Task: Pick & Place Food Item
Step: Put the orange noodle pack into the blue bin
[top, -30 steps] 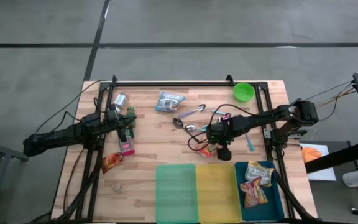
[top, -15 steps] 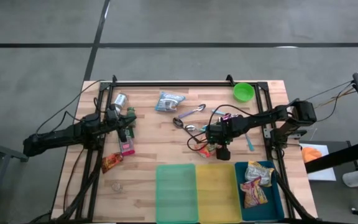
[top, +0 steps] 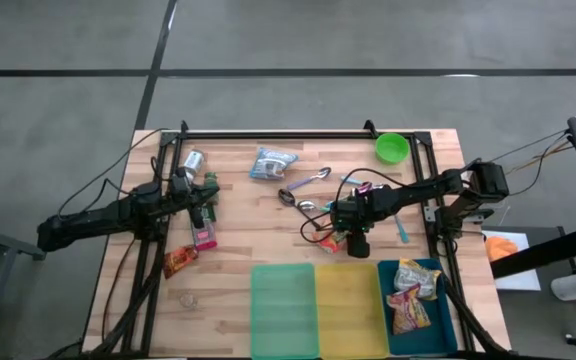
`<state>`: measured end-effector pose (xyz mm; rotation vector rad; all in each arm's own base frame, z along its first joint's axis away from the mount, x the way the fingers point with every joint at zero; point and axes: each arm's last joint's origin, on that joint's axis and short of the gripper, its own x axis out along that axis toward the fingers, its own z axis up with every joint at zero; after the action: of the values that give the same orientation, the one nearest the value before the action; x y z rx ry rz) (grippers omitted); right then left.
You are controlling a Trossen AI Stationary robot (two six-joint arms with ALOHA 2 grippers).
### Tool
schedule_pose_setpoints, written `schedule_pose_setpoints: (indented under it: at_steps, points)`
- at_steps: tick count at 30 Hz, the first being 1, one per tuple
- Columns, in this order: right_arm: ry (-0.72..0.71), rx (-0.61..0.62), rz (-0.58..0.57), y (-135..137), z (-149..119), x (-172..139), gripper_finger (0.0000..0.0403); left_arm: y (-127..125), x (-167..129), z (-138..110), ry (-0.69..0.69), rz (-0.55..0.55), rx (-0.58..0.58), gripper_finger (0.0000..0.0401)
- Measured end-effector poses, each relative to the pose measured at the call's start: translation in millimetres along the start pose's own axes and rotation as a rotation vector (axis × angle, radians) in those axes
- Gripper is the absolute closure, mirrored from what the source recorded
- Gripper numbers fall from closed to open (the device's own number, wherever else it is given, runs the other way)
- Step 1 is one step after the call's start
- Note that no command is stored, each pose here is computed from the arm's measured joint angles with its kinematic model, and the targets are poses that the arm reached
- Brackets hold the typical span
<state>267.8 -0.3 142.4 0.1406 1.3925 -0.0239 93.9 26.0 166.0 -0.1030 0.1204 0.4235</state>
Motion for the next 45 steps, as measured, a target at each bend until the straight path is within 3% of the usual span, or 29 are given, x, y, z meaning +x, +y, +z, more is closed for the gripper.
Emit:
schedule_pose_setpoints:
  at_steps: [11,24,45]
  points:
    - [-0.003,-0.001,-0.019,0,0,0,0.0385,0,0,0,0.0,0.0,0.0,0.0401]
    - [-0.021,0.011,-0.016,0,-1,-7,0.0376,0,0,0,0.0,0.0,0.0,0.0401]
    - [-0.38,0.037,0.045,9,-21,-98,0.0374,0,0,0,0.0,0.0,0.0,0.0401]
